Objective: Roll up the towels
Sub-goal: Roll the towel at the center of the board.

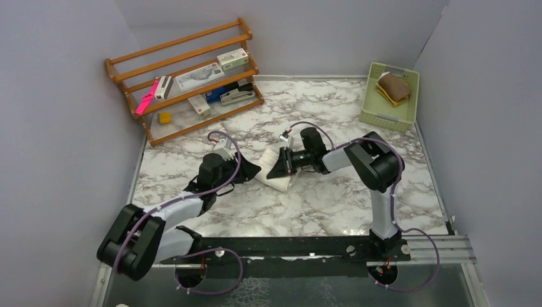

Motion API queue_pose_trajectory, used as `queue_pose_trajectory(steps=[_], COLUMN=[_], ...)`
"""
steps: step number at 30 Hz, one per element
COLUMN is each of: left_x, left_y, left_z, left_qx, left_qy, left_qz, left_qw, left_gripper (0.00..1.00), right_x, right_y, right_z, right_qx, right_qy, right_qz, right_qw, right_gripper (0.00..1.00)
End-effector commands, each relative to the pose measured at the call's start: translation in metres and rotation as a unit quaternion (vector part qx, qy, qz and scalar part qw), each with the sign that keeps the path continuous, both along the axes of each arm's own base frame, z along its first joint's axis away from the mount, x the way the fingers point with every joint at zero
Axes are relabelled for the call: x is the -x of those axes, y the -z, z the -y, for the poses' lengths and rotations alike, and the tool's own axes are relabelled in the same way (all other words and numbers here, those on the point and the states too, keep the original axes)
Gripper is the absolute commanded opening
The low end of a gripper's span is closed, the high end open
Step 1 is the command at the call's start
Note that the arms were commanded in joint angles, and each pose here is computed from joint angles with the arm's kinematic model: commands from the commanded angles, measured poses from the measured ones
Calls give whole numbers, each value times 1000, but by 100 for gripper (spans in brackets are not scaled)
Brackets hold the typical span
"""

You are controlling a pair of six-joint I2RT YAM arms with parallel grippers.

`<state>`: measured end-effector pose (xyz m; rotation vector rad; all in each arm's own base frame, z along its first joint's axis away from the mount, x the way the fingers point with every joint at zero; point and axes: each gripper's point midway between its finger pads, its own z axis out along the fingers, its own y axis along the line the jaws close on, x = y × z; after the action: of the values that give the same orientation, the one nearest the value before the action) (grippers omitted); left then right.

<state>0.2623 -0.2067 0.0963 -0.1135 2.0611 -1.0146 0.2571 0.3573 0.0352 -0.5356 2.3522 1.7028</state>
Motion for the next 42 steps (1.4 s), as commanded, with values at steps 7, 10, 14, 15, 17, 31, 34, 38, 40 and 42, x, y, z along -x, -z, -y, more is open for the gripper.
queue_pose_trajectory(steps=[7,10,14,15,17,31,34,38,40,42], left_x=[-28,-33,-33,-33,-32,-32,-32,-30,-29,-29], left_y=[13,25,42,46,53,80,82,85,86,88], left_z=[32,32,27,27,26,22,22,21,20,20], left_qx=[25,11,-11,-15,-22,-66,-69,-72,-75,-77], left_qy=[19,17,11,10,10,13,14,16,16,16], left_qz=[14,7,-9,-14,-23,-58,-60,-63,-65,-67], left_qw=[999,1000,1000,1000,999,996,996,995,995,995], left_gripper=[43,42,41,41,40,38,38,38,38,37], right_x=[10,5,-5,-9,-17,2,6,5,6,8], right_y=[14,10,-10,-12,-19,-69,-74,-77,-85,-85], right_z=[7,10,19,23,29,23,13,6,1,-5], right_qx=[14,37,74,98,140,233,237,256,254,253], right_qy=[-1,-5,-14,-11,-5,39,40,45,54,43], right_qz=[-31,22,171,208,272,615,644,669,687,697], right_qw=[999,999,982,973,952,753,726,696,679,670], right_gripper=[3,17,43,47,51,56,56,62,95,100])
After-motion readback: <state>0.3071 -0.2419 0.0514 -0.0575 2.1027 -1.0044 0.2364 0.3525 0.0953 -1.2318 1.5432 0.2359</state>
